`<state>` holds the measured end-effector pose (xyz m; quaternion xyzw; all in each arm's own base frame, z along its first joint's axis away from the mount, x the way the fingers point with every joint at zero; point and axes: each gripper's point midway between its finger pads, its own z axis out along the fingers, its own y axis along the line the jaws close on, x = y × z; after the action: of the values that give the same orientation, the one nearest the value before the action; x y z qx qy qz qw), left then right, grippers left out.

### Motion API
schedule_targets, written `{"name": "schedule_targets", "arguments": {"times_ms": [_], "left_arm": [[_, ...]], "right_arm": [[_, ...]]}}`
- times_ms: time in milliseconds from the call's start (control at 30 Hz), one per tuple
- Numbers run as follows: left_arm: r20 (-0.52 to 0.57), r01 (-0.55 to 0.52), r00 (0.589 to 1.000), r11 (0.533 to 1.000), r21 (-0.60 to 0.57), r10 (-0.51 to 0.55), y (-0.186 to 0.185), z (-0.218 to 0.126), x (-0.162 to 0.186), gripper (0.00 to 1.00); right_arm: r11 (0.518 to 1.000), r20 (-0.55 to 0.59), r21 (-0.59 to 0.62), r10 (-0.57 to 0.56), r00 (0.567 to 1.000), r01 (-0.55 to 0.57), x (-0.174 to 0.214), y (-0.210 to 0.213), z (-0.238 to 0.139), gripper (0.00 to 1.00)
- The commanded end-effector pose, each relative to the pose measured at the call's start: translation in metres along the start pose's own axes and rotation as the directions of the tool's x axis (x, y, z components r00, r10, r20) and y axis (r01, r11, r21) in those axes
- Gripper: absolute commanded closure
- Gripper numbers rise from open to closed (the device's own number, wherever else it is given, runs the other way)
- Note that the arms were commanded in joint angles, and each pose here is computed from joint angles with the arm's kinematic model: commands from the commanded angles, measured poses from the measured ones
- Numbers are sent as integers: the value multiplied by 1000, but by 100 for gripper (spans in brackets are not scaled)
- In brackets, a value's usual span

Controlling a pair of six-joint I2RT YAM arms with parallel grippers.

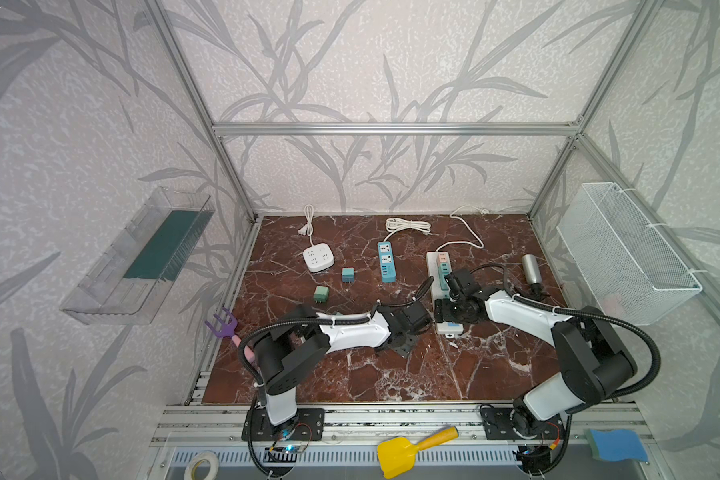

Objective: Insert the plug
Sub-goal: 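Hold the pink adapter with the left gripper while the right gripper hovers by the strip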

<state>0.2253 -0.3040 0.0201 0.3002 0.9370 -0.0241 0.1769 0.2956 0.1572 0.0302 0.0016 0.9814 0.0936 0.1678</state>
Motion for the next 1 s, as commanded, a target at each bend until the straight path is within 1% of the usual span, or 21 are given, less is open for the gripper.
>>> {"name": "schedule_targets", "arguments": {"times_ms": [0,133,200,367,500,567,667,767,967], "left_arm": [[-19,7,1000,1000,1,-7,4,-9,3,38],[-49,-23,999,1000,3,23,2,-9,5,39],[-56,-29,998,1000,-1,29,2,-8,5,40],[-78,-31,996,999,9,32,0,-3,8,46],[-59,-33,998,999,17,34,-1,1,6,48],[-55,-40,998,999,21,41,-2,4,5,47],[-50,-51,997,998,25,52,-4,5,2,42],[-50,-63,997,998,27,64,-5,7,0,42],[-62,-59,996,998,29,61,-5,9,2,59]], "right_arm": [[999,27,-35,-1,1000,2,-5,8,-12,10],[999,51,-22,-28,998,29,-1,2,-35,6],[999,64,-16,-30,997,31,3,-3,-45,6],[999,117,-29,-34,993,38,12,-10,-68,6],[998,160,-42,-37,986,45,16,-13,-84,6],[998,170,-41,-46,984,54,17,-15,-92,6],[997,177,-40,-54,983,62,20,-17,-100,6],[997,193,-44,-52,980,62,21,-19,-106,6],[998,199,-40,-48,979,57,24,-23,-109,6]]}}
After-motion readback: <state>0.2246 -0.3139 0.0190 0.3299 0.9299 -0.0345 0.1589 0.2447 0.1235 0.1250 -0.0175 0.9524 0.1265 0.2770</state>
